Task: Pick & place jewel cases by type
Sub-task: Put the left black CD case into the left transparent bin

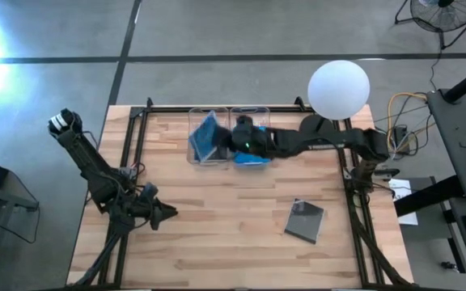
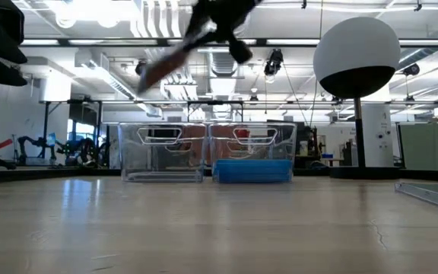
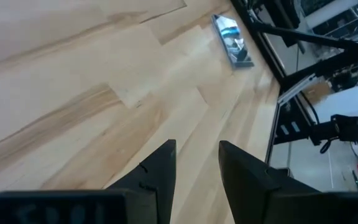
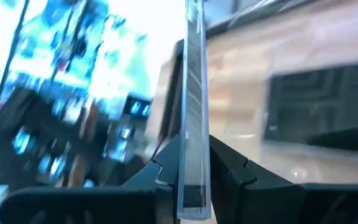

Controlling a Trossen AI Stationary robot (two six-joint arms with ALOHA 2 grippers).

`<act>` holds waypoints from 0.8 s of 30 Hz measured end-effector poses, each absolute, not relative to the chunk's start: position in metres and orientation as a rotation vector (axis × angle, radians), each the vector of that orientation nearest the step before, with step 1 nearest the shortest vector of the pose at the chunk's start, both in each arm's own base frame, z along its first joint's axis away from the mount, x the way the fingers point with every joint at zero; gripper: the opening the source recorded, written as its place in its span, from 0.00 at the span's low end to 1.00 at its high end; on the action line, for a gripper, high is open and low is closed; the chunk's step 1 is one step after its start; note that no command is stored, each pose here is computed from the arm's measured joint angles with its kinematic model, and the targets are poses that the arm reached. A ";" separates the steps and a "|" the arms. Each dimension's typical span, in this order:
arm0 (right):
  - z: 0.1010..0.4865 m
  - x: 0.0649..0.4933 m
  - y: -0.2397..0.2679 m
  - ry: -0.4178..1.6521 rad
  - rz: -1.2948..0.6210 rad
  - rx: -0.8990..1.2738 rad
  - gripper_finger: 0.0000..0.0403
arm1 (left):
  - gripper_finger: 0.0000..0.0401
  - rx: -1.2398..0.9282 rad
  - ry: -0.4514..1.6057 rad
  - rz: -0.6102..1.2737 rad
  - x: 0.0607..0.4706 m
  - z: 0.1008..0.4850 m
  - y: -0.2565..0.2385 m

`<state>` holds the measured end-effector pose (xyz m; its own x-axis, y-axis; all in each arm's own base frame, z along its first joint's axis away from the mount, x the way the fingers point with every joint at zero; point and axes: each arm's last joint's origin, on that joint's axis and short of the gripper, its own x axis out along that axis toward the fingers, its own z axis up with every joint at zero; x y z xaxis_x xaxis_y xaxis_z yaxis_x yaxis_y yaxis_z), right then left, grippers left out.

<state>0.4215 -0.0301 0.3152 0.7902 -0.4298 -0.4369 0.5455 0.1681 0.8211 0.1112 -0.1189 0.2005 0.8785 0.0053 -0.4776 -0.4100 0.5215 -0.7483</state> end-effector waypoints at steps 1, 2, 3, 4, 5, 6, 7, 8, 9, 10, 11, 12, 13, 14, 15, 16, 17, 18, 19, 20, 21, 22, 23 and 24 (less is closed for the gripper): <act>0.312 0.422 -0.039 0.102 -0.729 1.222 0.13 | 0.26 -0.999 0.446 0.260 0.111 0.201 -0.119; 0.307 0.424 -0.048 0.099 -0.755 1.226 0.13 | 0.26 -1.000 0.444 0.260 0.111 0.202 -0.119; 0.303 0.425 -0.055 0.101 -0.772 1.228 0.13 | 0.26 -1.001 0.444 0.259 0.112 0.202 -0.119; 0.299 0.425 -0.060 0.099 -0.791 1.238 0.13 | 0.26 -1.002 0.443 0.258 0.112 0.202 -0.119; 0.295 0.425 -0.064 0.098 -0.822 1.256 0.13 | 0.26 -1.002 0.442 0.259 0.112 0.203 -0.119; 0.291 0.426 -0.067 0.083 -0.862 1.273 0.13 | 0.26 -1.002 0.440 0.259 0.112 0.203 -0.119; 0.287 0.427 -0.069 0.054 -0.896 1.289 0.13 | 0.26 -1.003 0.434 0.261 0.112 0.203 -0.119; 0.283 0.428 -0.070 0.031 -0.930 1.299 0.13 | 0.26 -1.000 0.426 0.266 0.112 0.203 -0.119; 0.278 0.429 -0.070 0.010 -0.963 1.307 0.13 | 0.26 -0.998 0.417 0.271 0.112 0.203 -0.119; 0.274 0.431 -0.070 -0.012 -0.987 1.322 0.13 | 0.26 -0.997 0.408 0.275 0.112 0.203 -0.118; 0.269 0.433 -0.071 -0.029 -1.005 1.341 0.13 | 0.26 -0.994 0.399 0.279 0.112 0.203 -0.118; 0.264 0.435 -0.071 -0.041 -1.021 1.358 0.13 | 0.26 -0.992 0.392 0.284 0.112 0.203 -0.118; 0.259 0.437 -0.070 -0.047 -1.034 1.373 0.13 | 0.26 -0.989 0.384 0.287 0.112 0.204 -0.118; 0.252 0.440 -0.071 -0.054 -1.043 1.388 0.13 | 0.26 -0.985 0.382 0.289 0.112 0.203 -0.117; 0.246 0.443 -0.071 -0.055 -1.044 1.404 0.13 | 0.26 -0.981 0.381 0.292 0.112 0.203 -0.117; 0.240 0.446 -0.072 -0.037 -1.037 1.412 0.13 | 0.26 -0.976 0.381 0.295 0.112 0.203 -0.117; 0.235 0.449 -0.072 -0.017 -1.019 1.425 0.13 | 0.26 -0.970 0.383 0.298 0.111 0.202 -0.116; 0.229 0.453 -0.071 0.007 -0.991 1.438 0.13 | 0.26 -0.964 0.385 0.301 0.111 0.202 -0.116; 0.225 0.457 -0.072 0.031 -0.958 1.447 0.13 | 0.26 -0.957 0.387 0.304 0.111 0.201 -0.116; 0.221 0.460 -0.072 0.060 -0.928 1.453 0.13 | 0.26 -0.953 0.389 0.307 0.111 0.201 -0.115; 0.216 0.462 -0.072 0.088 -0.906 1.455 0.13 | 0.26 -0.946 0.391 0.310 0.110 0.201 -0.115; 0.212 0.464 -0.072 0.116 -0.893 1.446 0.13 | 0.26 -0.939 0.392 0.314 0.110 0.200 -0.115; 0.210 0.465 -0.073 0.145 -0.877 1.438 0.13 | 0.26 -0.933 0.394 0.317 0.110 0.199 -0.114; 0.208 0.467 -0.073 0.179 -0.856 1.431 0.14 | 0.26 -0.931 0.395 0.318 0.110 0.199 -0.114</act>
<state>0.4668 -0.0734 0.2077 0.6990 -0.4068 -0.5882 0.6085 -0.0939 0.7880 0.1098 -0.1142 0.1991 0.8830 0.0946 -0.4597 -0.4291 0.5597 -0.7090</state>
